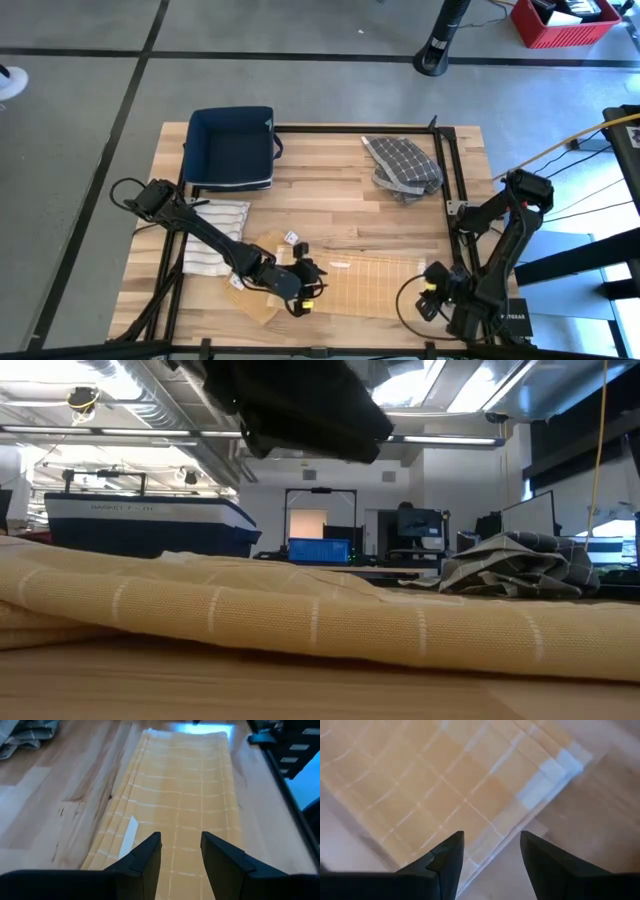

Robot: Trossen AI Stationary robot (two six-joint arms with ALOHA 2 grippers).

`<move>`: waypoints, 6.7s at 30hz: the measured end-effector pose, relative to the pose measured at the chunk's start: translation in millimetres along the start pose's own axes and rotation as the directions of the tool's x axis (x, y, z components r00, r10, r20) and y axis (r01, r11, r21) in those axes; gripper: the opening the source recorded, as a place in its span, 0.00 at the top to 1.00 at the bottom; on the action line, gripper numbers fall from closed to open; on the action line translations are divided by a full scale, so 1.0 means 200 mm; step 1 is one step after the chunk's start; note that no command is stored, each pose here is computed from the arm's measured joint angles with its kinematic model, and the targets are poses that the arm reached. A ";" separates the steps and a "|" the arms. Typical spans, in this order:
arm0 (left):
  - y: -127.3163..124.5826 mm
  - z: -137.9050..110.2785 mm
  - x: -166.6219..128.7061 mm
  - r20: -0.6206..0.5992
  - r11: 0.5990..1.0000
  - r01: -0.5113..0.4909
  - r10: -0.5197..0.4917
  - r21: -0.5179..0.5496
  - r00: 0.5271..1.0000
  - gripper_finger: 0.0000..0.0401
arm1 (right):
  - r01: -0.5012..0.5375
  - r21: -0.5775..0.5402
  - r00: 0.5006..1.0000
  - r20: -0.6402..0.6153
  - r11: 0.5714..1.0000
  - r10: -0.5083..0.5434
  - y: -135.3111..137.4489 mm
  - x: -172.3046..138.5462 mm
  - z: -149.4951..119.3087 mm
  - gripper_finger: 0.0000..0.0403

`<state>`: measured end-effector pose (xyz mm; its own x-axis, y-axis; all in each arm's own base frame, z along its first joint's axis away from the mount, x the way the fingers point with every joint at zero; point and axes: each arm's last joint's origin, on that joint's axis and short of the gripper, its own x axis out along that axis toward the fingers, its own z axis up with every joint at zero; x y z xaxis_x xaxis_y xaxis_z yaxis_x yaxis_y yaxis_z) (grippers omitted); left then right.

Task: Fold towel
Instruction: Fold the orange pattern towel

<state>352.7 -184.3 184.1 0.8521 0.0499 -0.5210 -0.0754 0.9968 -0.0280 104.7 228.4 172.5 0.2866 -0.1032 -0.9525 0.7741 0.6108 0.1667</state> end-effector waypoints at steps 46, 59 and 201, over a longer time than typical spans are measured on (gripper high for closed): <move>0.00 0.00 0.00 -0.002 1.000 0.007 -0.007 -0.004 1.000 0.67 | -0.007 0.155 0.994 -0.104 0.988 0.023 -0.07 0.17 -0.05 0.40; 0.00 0.00 0.00 -0.002 1.000 0.007 -0.007 -0.005 1.000 0.67 | -0.161 0.194 0.987 0.008 0.968 0.162 -0.02 0.19 -0.05 0.40; -0.12 0.02 0.02 -0.415 0.992 -0.059 0.100 0.111 0.904 0.67 | -0.447 -0.143 0.760 0.459 0.883 0.460 0.45 0.00 0.64 0.96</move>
<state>359.7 -207.1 186.4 0.5484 0.1186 -0.8278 -0.0678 0.9929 0.0974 247.5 183.0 221.2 0.8330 -0.1583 -0.5302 0.4743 0.6977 0.5369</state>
